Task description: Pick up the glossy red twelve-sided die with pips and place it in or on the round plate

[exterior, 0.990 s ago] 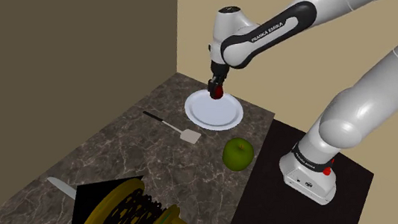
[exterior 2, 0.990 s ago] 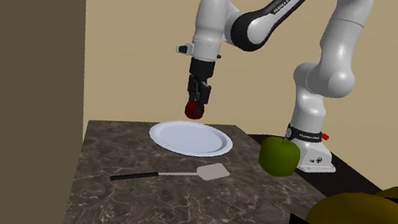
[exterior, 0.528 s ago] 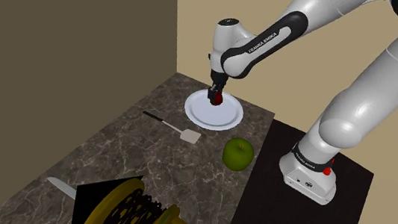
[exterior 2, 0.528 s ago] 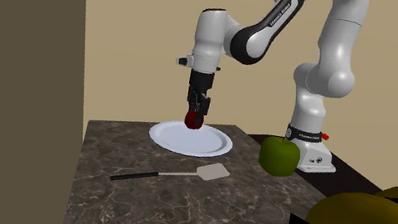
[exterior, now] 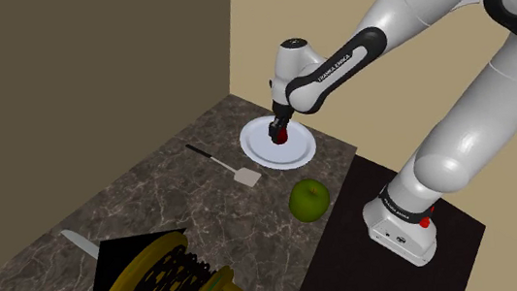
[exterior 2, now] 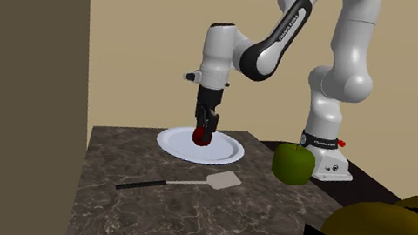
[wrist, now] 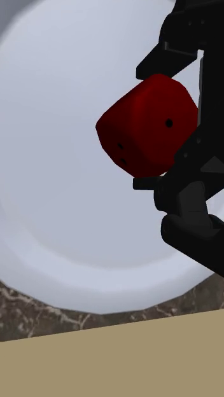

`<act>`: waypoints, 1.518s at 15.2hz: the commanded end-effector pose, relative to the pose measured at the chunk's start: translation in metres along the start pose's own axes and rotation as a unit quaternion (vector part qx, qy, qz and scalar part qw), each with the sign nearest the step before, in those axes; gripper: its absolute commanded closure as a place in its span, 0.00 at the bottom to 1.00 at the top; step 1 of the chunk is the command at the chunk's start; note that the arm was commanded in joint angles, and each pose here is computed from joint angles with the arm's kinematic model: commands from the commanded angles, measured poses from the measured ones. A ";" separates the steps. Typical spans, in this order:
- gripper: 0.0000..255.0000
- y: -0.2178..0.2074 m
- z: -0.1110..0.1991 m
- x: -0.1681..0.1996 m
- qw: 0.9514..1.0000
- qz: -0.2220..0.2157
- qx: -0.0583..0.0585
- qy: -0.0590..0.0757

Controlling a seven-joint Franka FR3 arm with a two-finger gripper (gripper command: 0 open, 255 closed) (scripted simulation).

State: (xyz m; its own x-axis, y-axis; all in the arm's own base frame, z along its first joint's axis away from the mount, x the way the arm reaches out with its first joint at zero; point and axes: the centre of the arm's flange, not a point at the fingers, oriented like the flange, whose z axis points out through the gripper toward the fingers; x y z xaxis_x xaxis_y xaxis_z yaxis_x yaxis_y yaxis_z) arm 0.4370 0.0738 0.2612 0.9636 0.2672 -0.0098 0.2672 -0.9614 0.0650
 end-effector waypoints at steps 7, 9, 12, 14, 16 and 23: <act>0.00 0.000 0.001 0.000 1.000 0.000 0.000 0.000; 0.00 0.000 0.001 0.000 1.000 0.000 0.000 0.000; 0.00 0.000 -0.012 0.000 1.000 0.000 0.000 0.000; 0.00 0.000 -0.038 0.000 1.000 0.000 0.000 0.000; 0.00 0.000 -0.049 0.000 1.000 0.000 0.000 0.000; 0.00 0.000 -0.049 0.000 1.000 0.000 0.000 0.000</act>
State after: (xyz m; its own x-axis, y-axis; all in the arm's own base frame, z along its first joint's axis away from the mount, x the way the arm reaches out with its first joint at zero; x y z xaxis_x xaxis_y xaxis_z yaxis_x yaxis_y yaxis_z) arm 0.4368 0.0769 0.3097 0.9636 0.2672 -0.0091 0.2673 -0.9614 0.0651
